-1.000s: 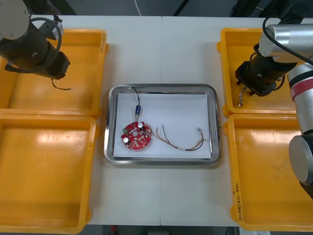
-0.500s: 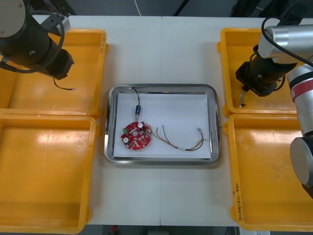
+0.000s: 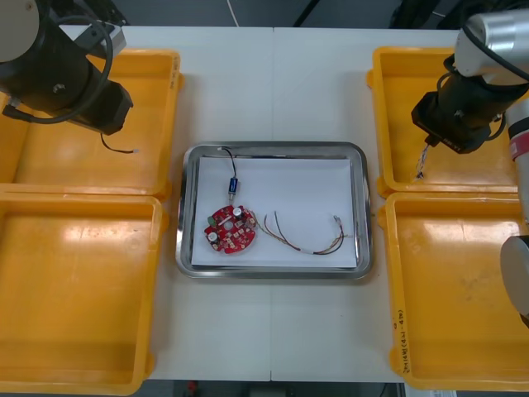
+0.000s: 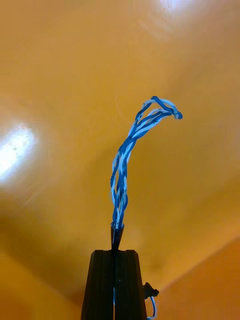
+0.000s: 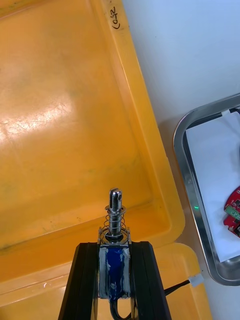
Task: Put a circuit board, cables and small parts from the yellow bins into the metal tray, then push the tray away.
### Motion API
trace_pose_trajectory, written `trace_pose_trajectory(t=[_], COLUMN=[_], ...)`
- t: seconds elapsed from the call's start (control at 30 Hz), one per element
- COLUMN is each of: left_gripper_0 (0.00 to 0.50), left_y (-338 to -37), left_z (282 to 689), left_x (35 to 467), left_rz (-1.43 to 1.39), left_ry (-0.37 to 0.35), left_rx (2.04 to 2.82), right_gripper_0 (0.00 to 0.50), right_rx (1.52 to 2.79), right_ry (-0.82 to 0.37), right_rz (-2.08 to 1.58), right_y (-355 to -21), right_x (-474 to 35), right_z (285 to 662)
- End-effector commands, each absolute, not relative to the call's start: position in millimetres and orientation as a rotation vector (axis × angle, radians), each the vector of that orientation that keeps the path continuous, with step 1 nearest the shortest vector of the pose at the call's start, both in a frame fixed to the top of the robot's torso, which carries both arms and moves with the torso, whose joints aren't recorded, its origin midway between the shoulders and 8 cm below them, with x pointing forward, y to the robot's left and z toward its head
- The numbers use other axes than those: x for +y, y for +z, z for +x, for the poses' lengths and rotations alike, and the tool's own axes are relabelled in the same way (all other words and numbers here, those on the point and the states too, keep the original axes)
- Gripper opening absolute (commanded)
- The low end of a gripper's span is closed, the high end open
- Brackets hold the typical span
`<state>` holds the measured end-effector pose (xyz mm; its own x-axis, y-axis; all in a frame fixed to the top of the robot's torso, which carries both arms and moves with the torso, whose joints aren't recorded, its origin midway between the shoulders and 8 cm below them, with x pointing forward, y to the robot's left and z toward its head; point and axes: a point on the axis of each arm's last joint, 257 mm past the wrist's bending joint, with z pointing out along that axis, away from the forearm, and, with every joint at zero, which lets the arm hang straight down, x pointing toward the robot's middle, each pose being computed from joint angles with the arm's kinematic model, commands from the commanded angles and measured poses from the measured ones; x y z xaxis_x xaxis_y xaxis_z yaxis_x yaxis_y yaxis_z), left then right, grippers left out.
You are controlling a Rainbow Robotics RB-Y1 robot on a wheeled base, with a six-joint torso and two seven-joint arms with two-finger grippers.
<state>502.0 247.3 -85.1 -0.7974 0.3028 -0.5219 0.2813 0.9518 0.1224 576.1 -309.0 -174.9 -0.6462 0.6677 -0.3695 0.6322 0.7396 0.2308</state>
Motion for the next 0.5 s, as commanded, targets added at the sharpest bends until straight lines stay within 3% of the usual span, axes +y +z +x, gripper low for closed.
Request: trace_pose_trajectory(t=[0.03, 0.3, 0.5], left_gripper_0=[0.000, 0.000, 0.000], left_y=[-60, -62, -64], left_z=[504, 503, 503], left_x=[235, 228, 221], left_rz=[0.272, 0.267, 0.266], left_ry=[-0.037, -0.063, -0.083], left_rx=[2.503, 2.506, 2.506], right_gripper_0=[0.000, 0.000, 0.000], right_rx=[2.474, 2.495, 2.475], right_ry=[0.038, -0.041, 0.008], right_rz=[0.932, 0.694, 0.440], right_y=[-132, -87, -57], right_x=[-331, -333, -307], right_z=[563, 545, 546])
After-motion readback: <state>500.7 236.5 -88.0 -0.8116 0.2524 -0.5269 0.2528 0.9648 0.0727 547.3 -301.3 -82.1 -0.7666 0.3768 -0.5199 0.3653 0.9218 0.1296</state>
